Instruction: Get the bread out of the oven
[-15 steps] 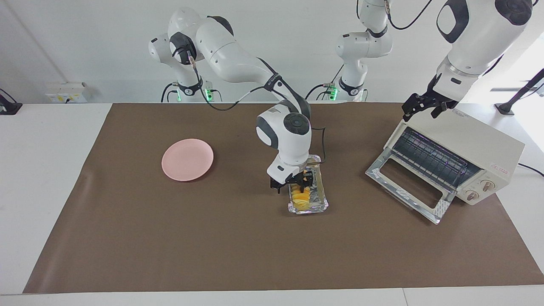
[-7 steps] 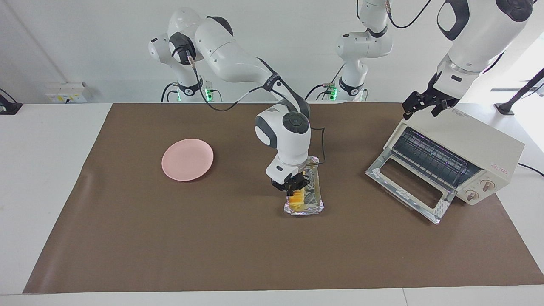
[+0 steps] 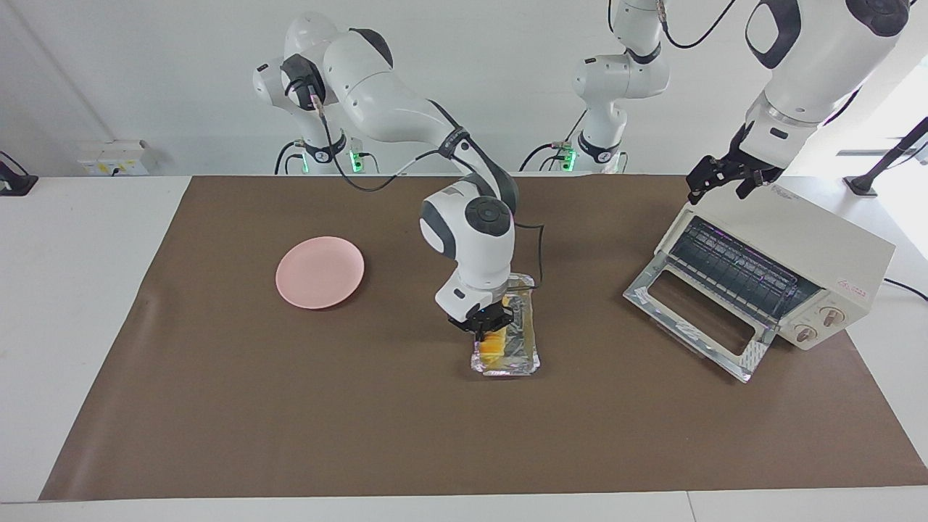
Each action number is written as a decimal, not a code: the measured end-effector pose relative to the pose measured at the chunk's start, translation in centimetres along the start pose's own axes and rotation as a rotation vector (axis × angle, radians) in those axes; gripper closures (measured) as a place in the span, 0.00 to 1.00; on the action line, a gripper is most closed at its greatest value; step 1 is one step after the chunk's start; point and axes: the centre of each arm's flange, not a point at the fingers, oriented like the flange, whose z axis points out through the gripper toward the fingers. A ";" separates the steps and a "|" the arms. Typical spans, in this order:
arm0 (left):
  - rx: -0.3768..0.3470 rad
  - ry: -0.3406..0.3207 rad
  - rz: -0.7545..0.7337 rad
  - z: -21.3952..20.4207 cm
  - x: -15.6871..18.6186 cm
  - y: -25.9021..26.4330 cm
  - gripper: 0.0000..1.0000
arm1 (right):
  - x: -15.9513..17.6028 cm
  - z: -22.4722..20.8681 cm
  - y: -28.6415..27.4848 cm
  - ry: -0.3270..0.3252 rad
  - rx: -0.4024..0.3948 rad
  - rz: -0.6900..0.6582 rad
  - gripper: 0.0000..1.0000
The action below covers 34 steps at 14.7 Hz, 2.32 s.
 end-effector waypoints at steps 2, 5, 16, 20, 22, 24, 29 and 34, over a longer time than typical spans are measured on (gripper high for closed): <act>0.000 0.000 0.000 0.0 0.0 0.0 0.00 | 2.1 -1.9 3.6 -0.019 -0.019 -0.021 0.97; 0.000 0.000 0.000 0.0 0.0 0.0 0.00 | 7.0 -5.0 12.9 -0.038 -0.021 -0.089 0.97; 0.000 0.000 0.000 0.0 0.0 0.0 0.00 | 12.5 3.0 34.7 0.028 0.003 -0.313 0.97; 0.000 0.000 0.000 0.0 0.0 0.0 0.00 | 11.5 2.5 34.6 0.018 0.003 -0.327 0.69; 0.000 0.000 0.000 0.0 0.0 0.0 0.00 | 10.8 1.2 34.3 -0.028 0.002 -0.335 0.50; 0.000 0.000 0.000 0.0 0.0 0.0 0.00 | 10.3 -0.8 33.2 -0.035 0.001 -0.350 0.27; 0.000 0.000 0.000 0.0 0.0 0.0 0.00 | 9.5 -1.0 29.8 -0.015 0.003 -0.350 0.00; 0.000 0.000 0.000 0.0 0.0 0.0 0.00 | 8.6 2.2 30.3 -0.003 -0.004 -0.352 0.00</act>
